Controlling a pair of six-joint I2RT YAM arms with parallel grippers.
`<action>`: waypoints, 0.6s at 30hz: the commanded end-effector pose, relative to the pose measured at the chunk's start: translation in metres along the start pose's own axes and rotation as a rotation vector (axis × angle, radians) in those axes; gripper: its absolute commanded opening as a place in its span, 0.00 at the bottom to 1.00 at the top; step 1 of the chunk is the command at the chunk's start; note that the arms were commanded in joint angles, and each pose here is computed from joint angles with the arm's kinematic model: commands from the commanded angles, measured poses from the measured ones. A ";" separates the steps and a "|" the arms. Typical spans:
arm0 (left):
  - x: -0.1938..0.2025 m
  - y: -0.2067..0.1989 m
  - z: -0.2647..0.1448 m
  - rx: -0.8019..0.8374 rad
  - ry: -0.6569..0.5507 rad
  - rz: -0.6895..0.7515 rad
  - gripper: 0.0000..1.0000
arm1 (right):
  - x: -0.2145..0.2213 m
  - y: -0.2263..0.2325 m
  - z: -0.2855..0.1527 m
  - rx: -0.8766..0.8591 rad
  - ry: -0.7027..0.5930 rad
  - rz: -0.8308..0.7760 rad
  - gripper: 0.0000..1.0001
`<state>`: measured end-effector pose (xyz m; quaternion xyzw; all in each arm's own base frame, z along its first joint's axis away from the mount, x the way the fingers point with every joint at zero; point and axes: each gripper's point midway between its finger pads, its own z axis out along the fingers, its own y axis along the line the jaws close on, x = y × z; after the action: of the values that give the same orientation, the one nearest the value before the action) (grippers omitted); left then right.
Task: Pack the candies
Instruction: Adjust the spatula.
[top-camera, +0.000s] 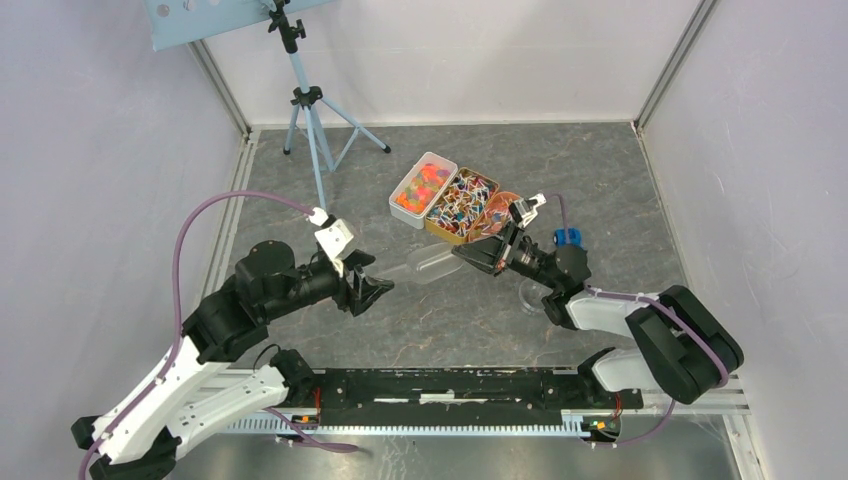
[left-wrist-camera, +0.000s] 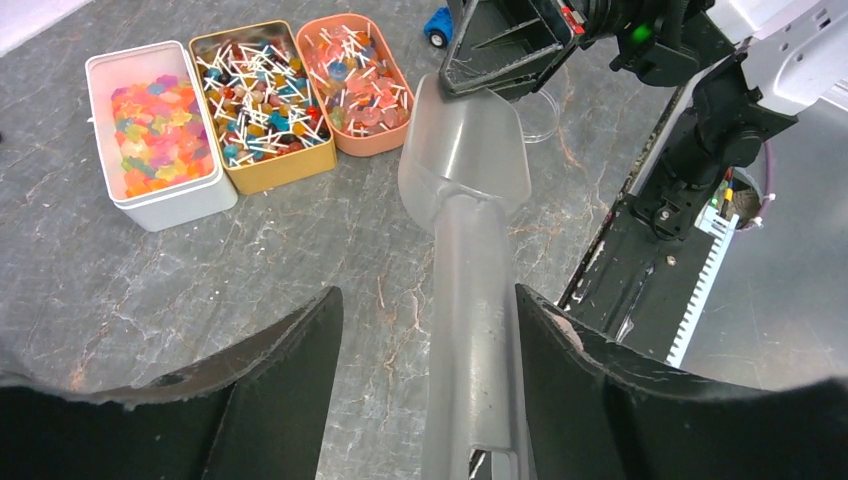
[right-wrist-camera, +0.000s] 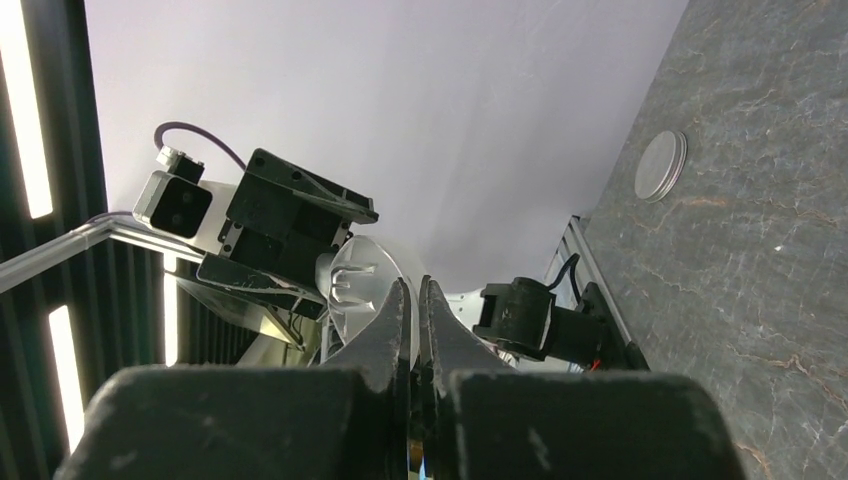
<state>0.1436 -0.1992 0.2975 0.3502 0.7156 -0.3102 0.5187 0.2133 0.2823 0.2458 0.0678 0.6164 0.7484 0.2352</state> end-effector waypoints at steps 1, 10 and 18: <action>-0.005 0.001 0.001 -0.001 -0.014 0.008 0.71 | 0.001 0.018 -0.001 -0.076 -0.003 -0.038 0.00; 0.002 0.004 0.009 0.004 -0.012 0.066 0.74 | 0.002 0.014 -0.003 -0.075 -0.003 -0.001 0.00; 0.001 0.001 0.014 0.021 -0.030 0.064 0.64 | 0.001 0.007 -0.002 -0.046 -0.010 -0.011 0.00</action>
<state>0.1476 -0.2027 0.2817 0.3590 0.7198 -0.3026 0.5114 0.2133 0.2807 0.2404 0.0787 0.6137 0.7515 0.2290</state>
